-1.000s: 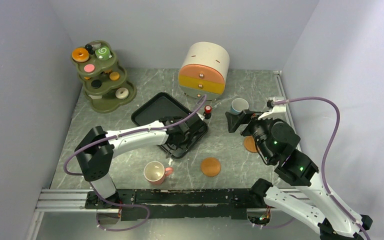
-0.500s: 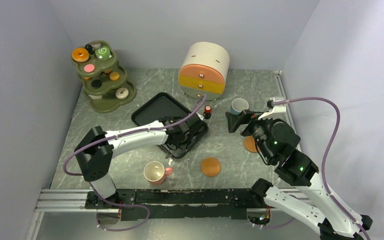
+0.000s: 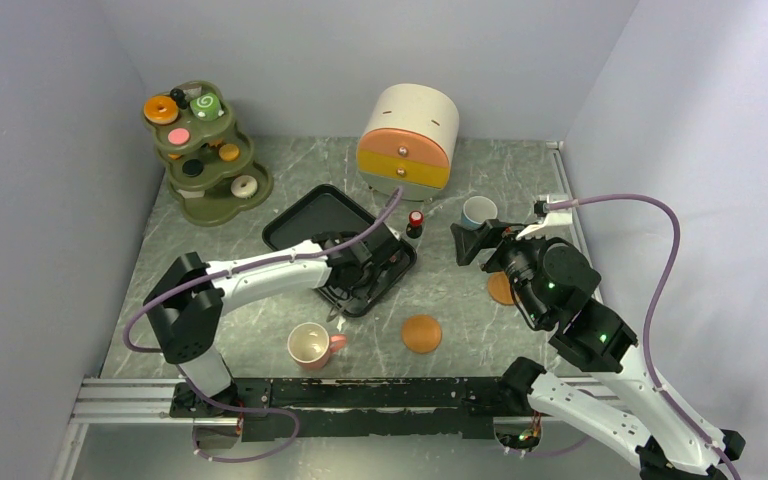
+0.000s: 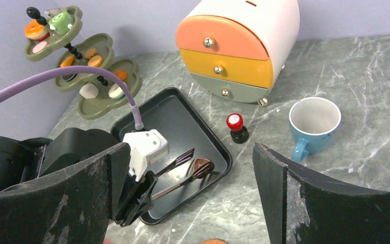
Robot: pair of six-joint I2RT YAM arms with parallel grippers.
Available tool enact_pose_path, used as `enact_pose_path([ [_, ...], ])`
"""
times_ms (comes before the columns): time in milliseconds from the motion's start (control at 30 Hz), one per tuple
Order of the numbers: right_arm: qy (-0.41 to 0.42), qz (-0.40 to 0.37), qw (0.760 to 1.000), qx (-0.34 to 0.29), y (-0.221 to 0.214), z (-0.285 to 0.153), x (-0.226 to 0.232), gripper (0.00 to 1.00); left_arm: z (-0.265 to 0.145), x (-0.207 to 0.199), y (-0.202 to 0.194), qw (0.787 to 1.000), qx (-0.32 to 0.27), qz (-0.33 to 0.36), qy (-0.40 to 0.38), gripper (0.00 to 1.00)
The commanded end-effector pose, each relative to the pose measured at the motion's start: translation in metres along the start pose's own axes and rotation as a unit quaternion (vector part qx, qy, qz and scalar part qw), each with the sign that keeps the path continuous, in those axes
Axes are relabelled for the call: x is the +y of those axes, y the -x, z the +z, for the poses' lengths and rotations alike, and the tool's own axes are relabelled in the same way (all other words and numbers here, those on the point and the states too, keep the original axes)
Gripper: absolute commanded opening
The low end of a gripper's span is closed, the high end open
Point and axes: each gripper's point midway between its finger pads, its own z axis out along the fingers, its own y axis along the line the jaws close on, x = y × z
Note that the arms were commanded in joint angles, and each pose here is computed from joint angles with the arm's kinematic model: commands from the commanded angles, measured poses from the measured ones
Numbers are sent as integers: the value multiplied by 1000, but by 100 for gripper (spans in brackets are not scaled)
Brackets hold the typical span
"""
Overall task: Serve the afternoon tea
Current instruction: Pick up the desert from the tray.
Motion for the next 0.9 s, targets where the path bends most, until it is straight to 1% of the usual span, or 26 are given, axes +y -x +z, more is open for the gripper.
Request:
enact_pose_path([
  [0,-3,4,1000,-11,8,-2,-1,94,-8,-7,11,999,-19,-24,-39,52],
  [333,0,11,1000,-10,7,-5,-2,94,-6,-3,6,998,-9,-38,-47,45],
  [867,1,15,1000,-13,7,-9,-4,94,-20,22,24,997,-41,-64,1,39],
])
